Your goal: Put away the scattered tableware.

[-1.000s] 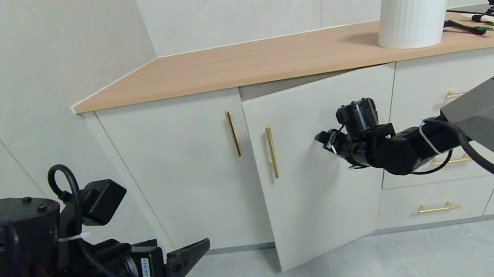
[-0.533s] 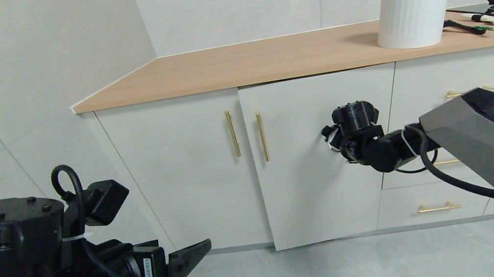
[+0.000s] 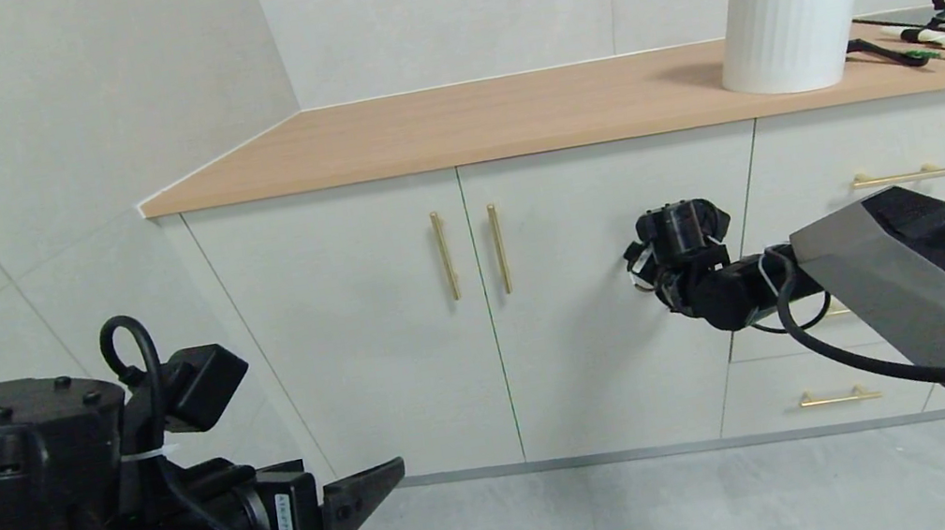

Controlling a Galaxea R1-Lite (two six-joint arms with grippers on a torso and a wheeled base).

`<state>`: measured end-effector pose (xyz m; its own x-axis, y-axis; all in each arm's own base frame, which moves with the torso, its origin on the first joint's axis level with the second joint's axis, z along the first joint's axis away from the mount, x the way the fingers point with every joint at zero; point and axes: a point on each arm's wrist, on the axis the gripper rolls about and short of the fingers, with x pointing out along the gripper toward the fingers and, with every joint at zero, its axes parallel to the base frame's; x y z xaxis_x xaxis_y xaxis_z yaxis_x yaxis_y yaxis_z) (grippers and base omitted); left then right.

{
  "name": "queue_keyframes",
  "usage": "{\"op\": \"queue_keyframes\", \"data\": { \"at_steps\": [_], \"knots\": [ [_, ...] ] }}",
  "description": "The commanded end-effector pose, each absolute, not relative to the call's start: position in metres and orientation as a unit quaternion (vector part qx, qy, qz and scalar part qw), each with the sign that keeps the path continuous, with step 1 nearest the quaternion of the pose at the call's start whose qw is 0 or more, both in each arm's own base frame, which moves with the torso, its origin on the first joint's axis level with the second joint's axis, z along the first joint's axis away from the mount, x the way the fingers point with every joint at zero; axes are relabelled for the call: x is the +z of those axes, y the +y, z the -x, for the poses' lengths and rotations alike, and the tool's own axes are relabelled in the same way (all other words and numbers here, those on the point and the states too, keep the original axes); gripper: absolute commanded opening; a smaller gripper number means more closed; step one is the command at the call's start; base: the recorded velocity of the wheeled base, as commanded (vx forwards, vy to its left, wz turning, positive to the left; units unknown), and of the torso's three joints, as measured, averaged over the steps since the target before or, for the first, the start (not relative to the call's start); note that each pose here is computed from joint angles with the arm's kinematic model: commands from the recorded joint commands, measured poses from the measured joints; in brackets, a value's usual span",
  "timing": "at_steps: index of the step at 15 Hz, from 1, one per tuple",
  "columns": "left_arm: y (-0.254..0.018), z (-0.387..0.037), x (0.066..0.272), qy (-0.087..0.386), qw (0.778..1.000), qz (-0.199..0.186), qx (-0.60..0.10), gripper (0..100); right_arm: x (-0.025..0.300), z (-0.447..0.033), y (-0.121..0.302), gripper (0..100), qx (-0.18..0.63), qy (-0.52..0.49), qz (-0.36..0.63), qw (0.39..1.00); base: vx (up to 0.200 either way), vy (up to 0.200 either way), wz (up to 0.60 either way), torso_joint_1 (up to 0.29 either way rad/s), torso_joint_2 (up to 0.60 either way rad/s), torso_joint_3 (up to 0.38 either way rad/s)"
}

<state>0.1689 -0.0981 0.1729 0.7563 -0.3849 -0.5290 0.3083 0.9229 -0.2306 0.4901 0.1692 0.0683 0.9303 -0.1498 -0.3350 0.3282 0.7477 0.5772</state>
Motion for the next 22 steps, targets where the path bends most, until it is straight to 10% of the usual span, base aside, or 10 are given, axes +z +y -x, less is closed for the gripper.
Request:
{"op": "queue_keyframes", "data": {
  "at_steps": [1, 13, 22],
  "knots": [
    [-0.098, -0.169, 0.173, 0.296, 0.935, 0.065, -0.184, 100, 0.069, -0.491, 0.169, 100, -0.129, 0.133, -0.332, 0.925, 0.0, 0.0, 0.0, 0.0, 0.0, 0.0],
    [-0.072, -0.131, 0.191, 0.224, 0.954, 0.069, -0.188, 100, 0.245, -0.24, 0.118, 100, 0.083, 0.127, -0.255, 0.955, 0.0, 0.0, 0.0, 0.0, 0.0, 0.0],
    [0.002, 0.001, 0.166, 0.027, 0.993, 0.052, -0.099, 100, 0.206, -0.019, 0.0, 100, 0.021, -0.073, -0.097, 0.992, 0.0, 0.0, 0.0, 0.0, 0.0, 0.0]
  ]
}}
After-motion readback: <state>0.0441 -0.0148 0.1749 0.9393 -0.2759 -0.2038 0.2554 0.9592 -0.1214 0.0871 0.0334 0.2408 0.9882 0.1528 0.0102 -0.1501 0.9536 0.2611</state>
